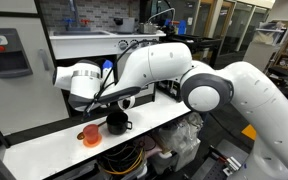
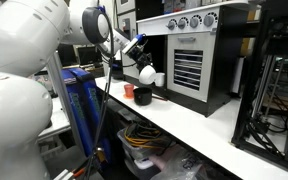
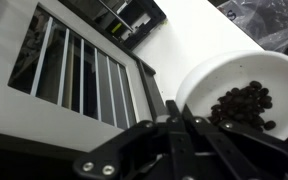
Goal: Pour the contents in the white bowl on the right into the black pot
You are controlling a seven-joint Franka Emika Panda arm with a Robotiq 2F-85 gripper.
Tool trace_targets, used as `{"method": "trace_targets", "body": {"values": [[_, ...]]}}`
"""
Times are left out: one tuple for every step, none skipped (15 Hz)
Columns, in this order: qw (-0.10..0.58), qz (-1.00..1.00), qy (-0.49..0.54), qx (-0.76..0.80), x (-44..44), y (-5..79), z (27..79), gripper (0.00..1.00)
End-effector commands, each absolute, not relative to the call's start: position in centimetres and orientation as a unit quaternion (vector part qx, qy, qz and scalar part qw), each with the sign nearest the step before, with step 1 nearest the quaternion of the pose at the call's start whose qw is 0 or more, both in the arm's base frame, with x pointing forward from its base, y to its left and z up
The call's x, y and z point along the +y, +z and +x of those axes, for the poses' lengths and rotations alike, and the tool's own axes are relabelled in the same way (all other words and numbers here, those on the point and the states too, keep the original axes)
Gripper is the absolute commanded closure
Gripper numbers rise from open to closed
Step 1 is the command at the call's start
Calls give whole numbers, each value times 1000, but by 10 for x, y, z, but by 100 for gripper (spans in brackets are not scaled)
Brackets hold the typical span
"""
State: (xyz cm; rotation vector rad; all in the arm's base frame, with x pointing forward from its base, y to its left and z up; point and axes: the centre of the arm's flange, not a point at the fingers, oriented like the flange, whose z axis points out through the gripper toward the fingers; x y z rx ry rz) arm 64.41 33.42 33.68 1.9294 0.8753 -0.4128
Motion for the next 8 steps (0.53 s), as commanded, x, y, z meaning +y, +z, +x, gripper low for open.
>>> {"method": "trace_targets", "body": {"values": [[481, 770, -188, 375, 345, 338, 653, 99], [482, 766, -192, 379, 347, 338, 652, 99], [483, 763, -195, 383, 349, 337, 651, 99], [485, 757, -199, 389, 351, 337, 649, 99], [487, 751, -203, 397, 353, 336, 648, 99], [489, 746, -206, 403, 355, 335, 647, 99], [490, 741, -210, 409, 357, 334, 646, 99], [492, 735, -212, 415, 359, 332, 645, 99]]}}
